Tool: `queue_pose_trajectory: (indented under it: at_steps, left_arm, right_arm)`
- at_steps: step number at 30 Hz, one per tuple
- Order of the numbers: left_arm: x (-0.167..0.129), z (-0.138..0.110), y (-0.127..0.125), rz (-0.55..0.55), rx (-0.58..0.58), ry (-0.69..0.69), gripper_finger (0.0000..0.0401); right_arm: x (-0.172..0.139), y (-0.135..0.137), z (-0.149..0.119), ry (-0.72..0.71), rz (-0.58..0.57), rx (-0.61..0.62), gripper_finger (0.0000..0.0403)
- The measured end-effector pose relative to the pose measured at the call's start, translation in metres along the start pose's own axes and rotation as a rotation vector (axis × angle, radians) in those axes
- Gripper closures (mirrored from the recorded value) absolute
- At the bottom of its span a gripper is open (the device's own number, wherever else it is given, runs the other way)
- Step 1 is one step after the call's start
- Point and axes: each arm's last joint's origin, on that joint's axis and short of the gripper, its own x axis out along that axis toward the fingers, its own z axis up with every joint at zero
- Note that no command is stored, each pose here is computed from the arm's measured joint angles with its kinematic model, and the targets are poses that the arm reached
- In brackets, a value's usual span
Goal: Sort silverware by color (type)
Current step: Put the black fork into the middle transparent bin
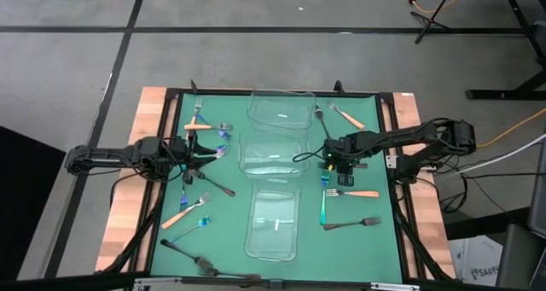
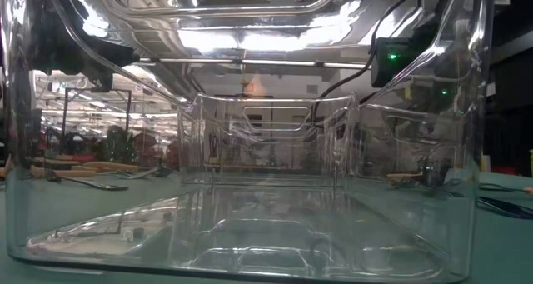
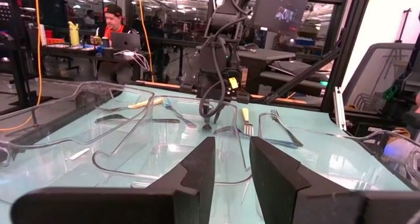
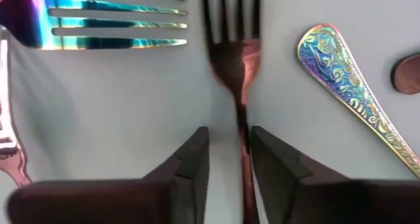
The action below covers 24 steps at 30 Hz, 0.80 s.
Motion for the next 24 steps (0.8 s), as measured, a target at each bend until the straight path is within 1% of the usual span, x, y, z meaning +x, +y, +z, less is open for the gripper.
queue_pose_trajectory:
  at_steps: [10,12,16,21,24]
  left_arm:
    - [0.0,0.0,0.0,0.0,0.0,0.0,0.0312]
    - [0.0,0.0,0.0,0.0,0.0,0.0,0.0312]
    - [0.0,-0.0001,0.0,0.0,0.0,0.0,0.0312]
    - [0.0,0.0,0.0,0.0,0.0,0.0,0.0312]
    - [0.0,0.0,0.0,0.0,0.0,0.0,0.0312]
  right_arm:
    - [0.0001,0.0001,-0.0002,0.001,0.01,0.0,0.0395]
    - [0.0001,0.0002,-0.0002,0.001,0.011,0.0,0.0398]
    - [0.0001,0.0003,-0.0003,0.002,0.017,0.0,0.0393]
    - [0.0,0.0004,-0.0004,0.003,0.019,0.001,0.04]
    - [-0.0029,0.0004,0.0001,0.025,0.021,0.001,0.0399]
